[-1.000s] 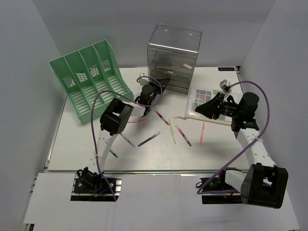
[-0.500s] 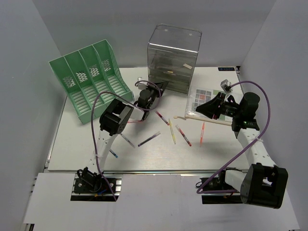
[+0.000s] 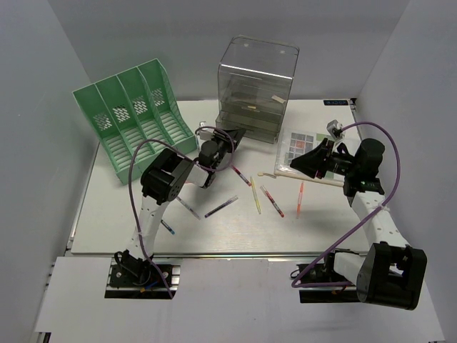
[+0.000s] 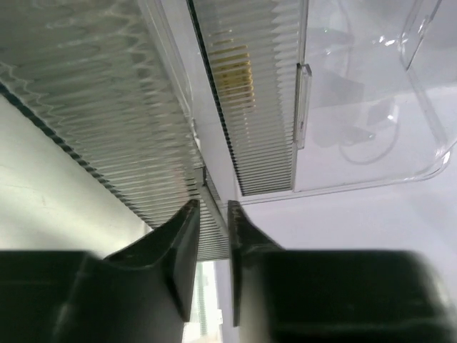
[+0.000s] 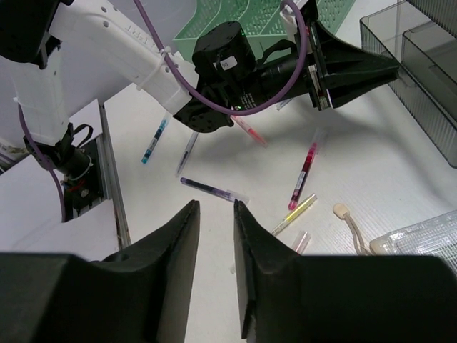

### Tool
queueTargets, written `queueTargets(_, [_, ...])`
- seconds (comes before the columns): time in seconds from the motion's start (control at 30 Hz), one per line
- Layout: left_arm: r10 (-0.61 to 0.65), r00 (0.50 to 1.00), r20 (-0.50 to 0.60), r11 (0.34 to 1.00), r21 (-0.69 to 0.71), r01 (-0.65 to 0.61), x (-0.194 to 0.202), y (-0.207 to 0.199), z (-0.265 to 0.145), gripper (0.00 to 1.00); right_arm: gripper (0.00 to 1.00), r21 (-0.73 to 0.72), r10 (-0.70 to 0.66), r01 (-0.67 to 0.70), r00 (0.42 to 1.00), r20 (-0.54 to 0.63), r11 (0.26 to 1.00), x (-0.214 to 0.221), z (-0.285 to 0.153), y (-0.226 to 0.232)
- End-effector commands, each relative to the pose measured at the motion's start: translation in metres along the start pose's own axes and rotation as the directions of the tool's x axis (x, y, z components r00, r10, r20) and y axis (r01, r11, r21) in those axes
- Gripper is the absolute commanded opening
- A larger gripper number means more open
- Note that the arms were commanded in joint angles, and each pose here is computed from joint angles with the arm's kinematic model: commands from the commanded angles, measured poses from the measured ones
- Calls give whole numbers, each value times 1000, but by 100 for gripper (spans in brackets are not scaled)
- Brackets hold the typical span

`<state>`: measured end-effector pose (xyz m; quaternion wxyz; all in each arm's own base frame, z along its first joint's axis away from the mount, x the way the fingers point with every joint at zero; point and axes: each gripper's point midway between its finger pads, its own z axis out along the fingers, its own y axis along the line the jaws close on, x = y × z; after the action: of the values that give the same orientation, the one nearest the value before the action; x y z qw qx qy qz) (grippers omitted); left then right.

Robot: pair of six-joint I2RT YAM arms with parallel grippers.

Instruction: Organize the desk

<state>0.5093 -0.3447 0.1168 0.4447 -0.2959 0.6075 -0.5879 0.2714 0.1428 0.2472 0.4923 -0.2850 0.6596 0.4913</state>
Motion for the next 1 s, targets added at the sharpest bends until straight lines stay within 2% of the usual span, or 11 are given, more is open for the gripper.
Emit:
queueTargets(0.0, [34, 999, -9, 998, 49, -33, -5, -33, 0, 35, 34, -7, -36, 36, 999, 8, 999, -3, 0, 0])
queueTargets(0.1, [35, 999, -27, 999, 39, -34, -3, -34, -1, 52, 42, 0, -34, 34, 999, -1, 999, -2, 0, -3])
queueTargets(0.23, [35, 998, -50, 999, 32, -33, 0, -37, -6, 63, 48, 2, -26, 26, 1000, -12, 1000, 1, 0, -6])
queueTargets(0.37, [37, 996, -77, 999, 2, -37, 1, -41, -22, 66, 51, 15, -23, 24, 999, -22, 1000, 4, 1, -11])
queueTargets(0.67, [121, 952, -281, 992, 7, -124, 25, -83, -79, 64, 50, 94, -51, 62, 992, -116, 994, 19, 5, -41])
queueTargets(0.77, [268, 889, -372, 962, 47, -270, 30, -104, -103, 60, 48, 165, -76, 106, 981, -177, 981, 29, 4, -53])
queueTargets(0.8, [404, 833, -377, 911, 89, -402, 27, -107, -109, 58, 48, 206, -60, 108, 972, -227, 973, 37, 5, -57])
queueTargets(0.87, [517, 750, -413, 841, 86, -534, 17, -121, -133, 55, 48, 234, -94, 171, 947, -307, 957, 49, 3, -65])
queueTargets(0.9, [592, 669, -450, 775, 90, -626, 14, -109, -147, 53, 49, 256, -76, 183, 923, -377, 949, 62, 4, -64])
queueTargets(0.93, [633, 648, -423, 748, 118, -653, 1, -126, -163, 51, 48, 274, -69, 197, 908, -414, 941, 69, 2, -68])
queueTargets(0.97, [679, 604, -417, 705, 140, -695, -5, -126, -174, 50, 49, 315, -70, 240, 881, -468, 918, 76, -3, -77])
